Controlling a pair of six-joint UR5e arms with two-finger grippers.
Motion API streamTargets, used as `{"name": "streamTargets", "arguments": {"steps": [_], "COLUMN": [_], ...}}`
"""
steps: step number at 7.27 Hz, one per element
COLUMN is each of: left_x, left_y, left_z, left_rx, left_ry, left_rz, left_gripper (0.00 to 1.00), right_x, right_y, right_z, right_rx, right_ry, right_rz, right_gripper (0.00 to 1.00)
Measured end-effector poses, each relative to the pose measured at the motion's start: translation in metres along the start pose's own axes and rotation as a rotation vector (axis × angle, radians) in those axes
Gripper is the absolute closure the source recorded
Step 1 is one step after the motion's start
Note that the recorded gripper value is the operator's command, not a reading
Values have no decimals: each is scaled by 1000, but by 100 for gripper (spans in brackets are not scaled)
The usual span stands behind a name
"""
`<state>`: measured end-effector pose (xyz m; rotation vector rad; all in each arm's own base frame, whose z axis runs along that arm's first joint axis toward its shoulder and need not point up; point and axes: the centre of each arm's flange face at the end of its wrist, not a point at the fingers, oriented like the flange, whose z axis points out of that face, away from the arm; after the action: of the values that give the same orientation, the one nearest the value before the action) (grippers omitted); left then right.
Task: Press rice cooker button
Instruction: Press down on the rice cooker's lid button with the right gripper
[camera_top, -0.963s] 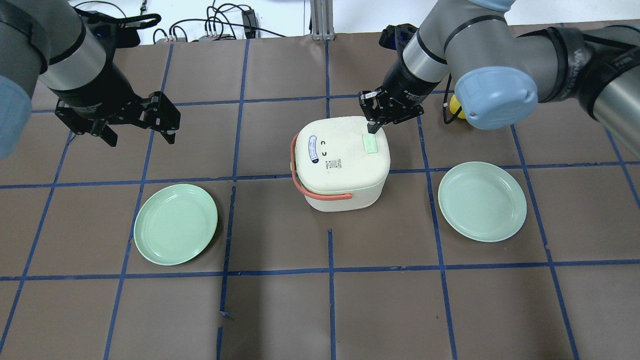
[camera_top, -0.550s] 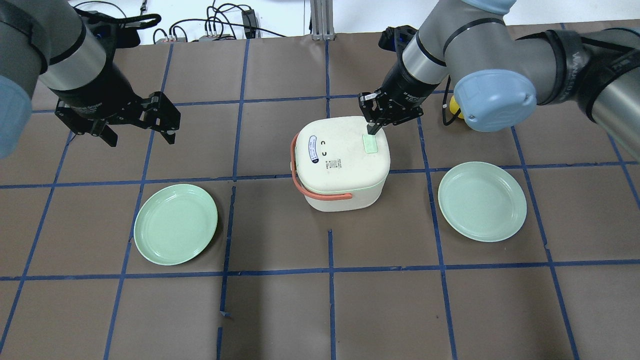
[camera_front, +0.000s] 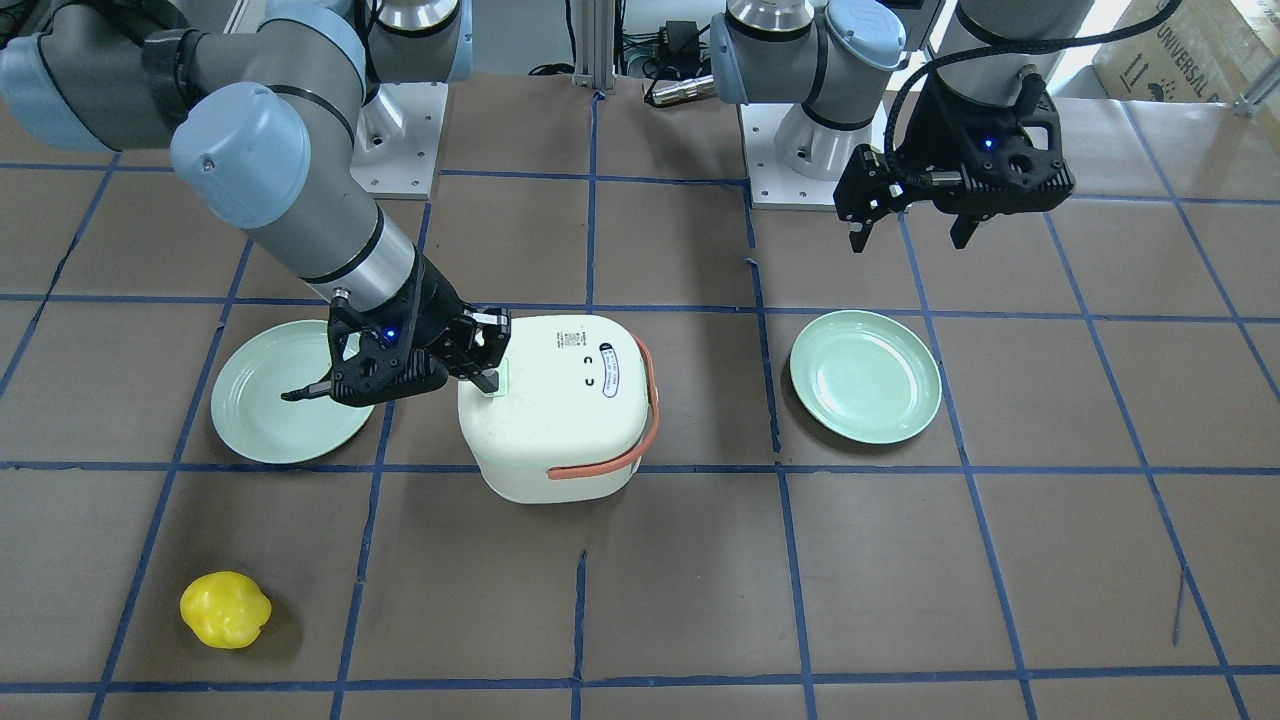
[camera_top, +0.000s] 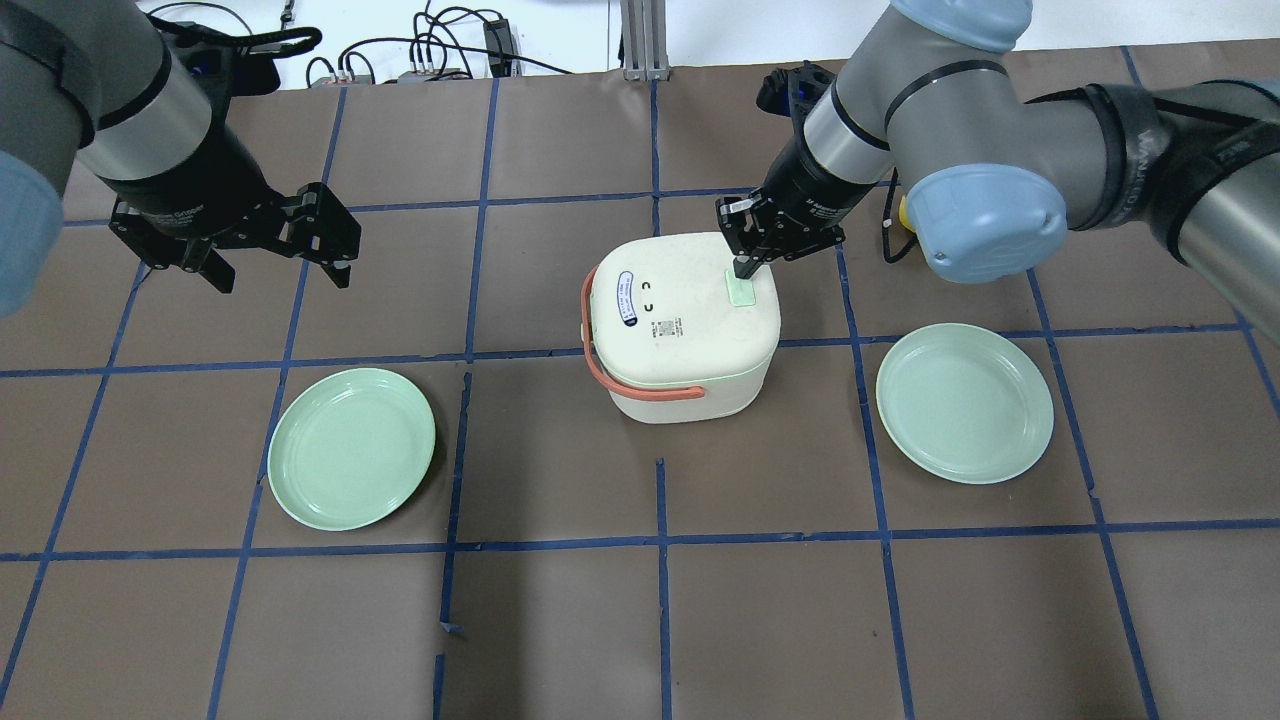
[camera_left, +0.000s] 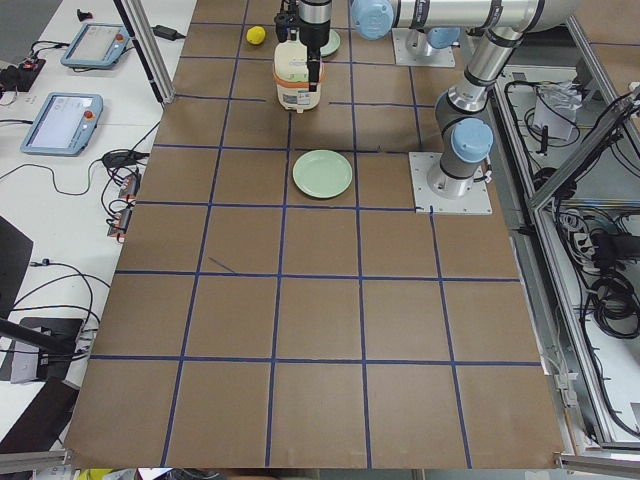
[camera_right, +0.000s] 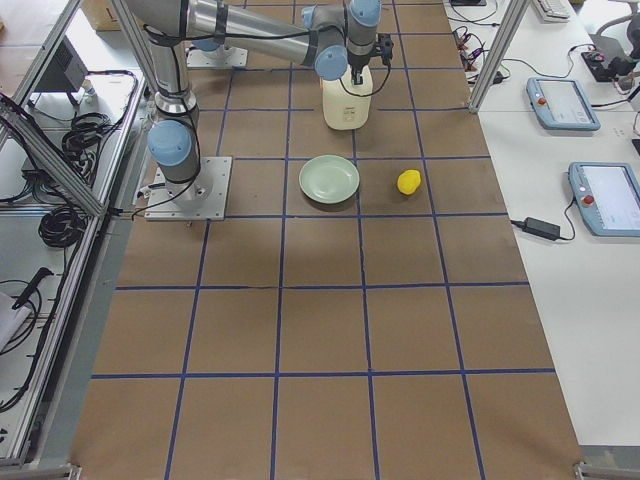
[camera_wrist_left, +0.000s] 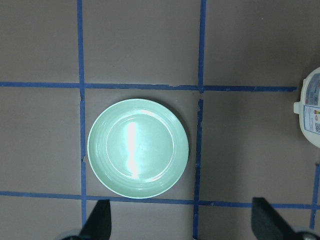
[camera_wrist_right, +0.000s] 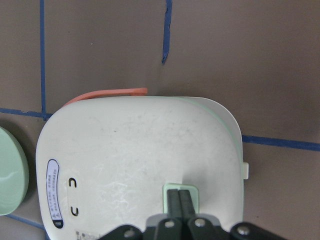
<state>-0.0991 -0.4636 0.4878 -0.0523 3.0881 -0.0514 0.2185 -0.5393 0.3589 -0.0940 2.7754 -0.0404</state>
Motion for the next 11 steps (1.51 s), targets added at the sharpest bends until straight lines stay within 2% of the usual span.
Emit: {"name": "streamTargets", "arguments": {"steps": [8,9,11], "left_x": [0,0,0], "left_y": [0,0,0], "left_z": [0,0,0], "left_rx": [0,0,0], "left_ry": [0,0,0], "left_rz": [0,0,0], "left_gripper": [0,0,0], "right_x": [4,5,5], "right_y": [1,1,1], "right_z": [11,11,7], "right_rx": [18,22,31], "right_ry": [-1,-1,10], "right_rz": [-10,-12,-12], "right_gripper": [91,87,28]}}
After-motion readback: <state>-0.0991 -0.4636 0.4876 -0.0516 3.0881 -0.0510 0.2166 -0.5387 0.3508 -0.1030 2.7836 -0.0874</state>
